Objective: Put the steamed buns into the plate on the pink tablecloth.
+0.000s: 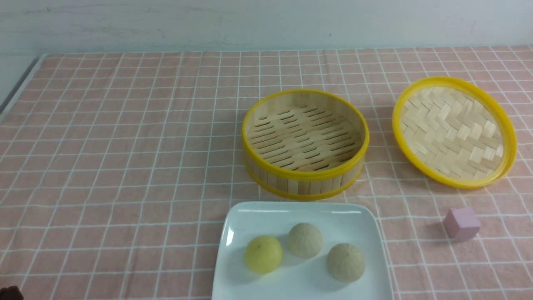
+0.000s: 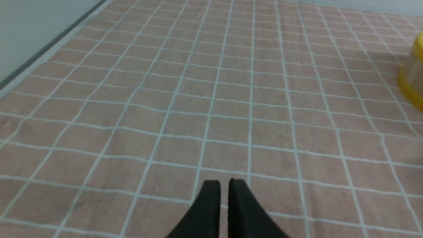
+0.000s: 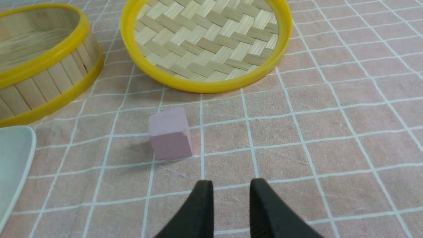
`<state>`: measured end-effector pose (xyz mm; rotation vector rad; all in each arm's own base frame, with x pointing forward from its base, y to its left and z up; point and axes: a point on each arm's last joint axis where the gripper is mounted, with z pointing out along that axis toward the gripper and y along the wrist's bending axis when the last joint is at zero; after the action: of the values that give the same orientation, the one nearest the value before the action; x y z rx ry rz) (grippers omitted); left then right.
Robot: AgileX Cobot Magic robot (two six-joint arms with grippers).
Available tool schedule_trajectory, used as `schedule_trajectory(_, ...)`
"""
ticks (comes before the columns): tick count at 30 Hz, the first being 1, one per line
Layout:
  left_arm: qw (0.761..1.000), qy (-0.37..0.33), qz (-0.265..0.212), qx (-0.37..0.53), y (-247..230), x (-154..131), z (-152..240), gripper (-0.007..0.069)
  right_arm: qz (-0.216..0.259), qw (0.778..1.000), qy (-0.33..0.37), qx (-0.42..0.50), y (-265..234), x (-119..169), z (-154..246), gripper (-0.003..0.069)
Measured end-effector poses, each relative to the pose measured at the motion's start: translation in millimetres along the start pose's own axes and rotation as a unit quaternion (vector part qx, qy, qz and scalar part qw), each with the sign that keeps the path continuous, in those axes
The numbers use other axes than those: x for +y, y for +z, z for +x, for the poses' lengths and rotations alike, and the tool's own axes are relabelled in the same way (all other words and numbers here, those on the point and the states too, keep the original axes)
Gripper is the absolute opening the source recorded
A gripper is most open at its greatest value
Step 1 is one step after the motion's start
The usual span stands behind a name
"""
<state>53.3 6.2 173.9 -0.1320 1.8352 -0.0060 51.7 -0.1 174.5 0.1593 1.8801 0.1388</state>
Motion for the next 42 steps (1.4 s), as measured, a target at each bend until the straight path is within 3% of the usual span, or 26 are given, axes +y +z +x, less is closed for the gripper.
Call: schedule_trajectory(42, 1.0, -0.001, -0.015, 0.011, -0.3, 2.0, 1.8, 0.0106, 0.0, 1.0, 0.0, 0.0, 0.0, 0.0, -0.1, 0.023)
